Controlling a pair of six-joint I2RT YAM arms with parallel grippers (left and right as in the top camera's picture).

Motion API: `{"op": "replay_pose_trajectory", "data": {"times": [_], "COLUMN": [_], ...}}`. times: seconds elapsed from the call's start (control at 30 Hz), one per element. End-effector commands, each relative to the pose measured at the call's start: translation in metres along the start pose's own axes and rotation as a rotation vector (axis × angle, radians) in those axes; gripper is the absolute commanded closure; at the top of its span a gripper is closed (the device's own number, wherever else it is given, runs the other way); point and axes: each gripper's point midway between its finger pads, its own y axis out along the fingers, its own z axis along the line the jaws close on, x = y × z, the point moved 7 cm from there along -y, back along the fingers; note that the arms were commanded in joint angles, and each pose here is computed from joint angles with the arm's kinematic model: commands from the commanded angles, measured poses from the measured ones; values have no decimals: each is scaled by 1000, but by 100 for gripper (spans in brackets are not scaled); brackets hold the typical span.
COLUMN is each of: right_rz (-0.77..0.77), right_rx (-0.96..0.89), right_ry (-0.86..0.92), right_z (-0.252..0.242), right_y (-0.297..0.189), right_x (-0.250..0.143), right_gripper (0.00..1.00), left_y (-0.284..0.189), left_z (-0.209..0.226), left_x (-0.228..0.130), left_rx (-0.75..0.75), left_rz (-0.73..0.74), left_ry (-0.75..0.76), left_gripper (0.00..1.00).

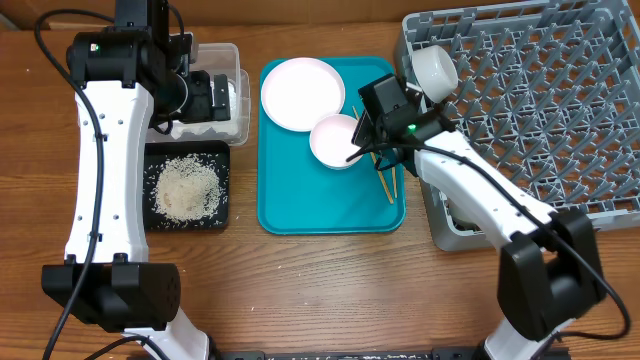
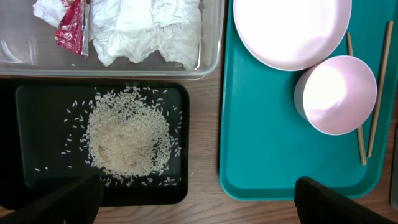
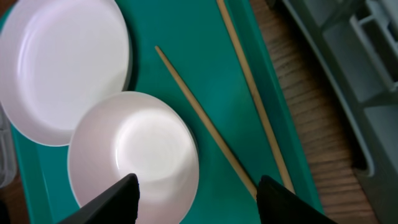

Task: Sort waste into correct bins and load items into the dishwasher
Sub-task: 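Reach the right gripper to the small pink bowl and grasp it, then lift the pink bowl and place it in the dish rack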

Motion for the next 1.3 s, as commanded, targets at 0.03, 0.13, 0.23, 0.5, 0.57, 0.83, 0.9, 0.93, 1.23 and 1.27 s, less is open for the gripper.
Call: {"op": "replay_pose_trajectory", "data": {"times": [0.03, 0.13, 0.23, 0.5, 0.57, 0.83, 0.9, 0.93, 1.23, 1.27], "right_rz": [87, 128, 145, 177, 191, 224, 195, 160, -408, -466], "right_rx": [-9, -47, -53, -58, -49, -20, 14, 44, -233, -283], "right_ry": [19, 55, 54, 52, 53, 22, -33, -96, -153, -175], "right_z": [0, -6, -7, -8, -7, -3, 1, 5, -39, -46], "right_y": [30, 42, 47, 54, 54, 47, 30, 11, -163, -180], "right_x": [-17, -26, -29, -35, -37, -38, -25, -11, 81, 85], "right_gripper": [44, 50, 56, 80, 85, 96, 96, 96, 96, 96], "left_y": [-11, -11, -11, -11, -11, -11, -11, -11, -11, -11], "left_z": [-1, -1, -1, -1, -1, -1, -1, -1, -1, -1], "left_x": [1, 1, 1, 1, 1, 1, 1, 1, 1, 1], "left_rx": [2, 2, 2, 2, 2, 2, 2, 2, 2, 2], "left_rz": [-38, -38, -38, -38, -38, -38, -38, -38, -38, -38], "left_ry": [6, 6, 6, 6, 6, 6, 6, 6, 6, 6], "left_gripper": [0, 0, 0, 0, 0, 0, 0, 0, 0, 0]}}
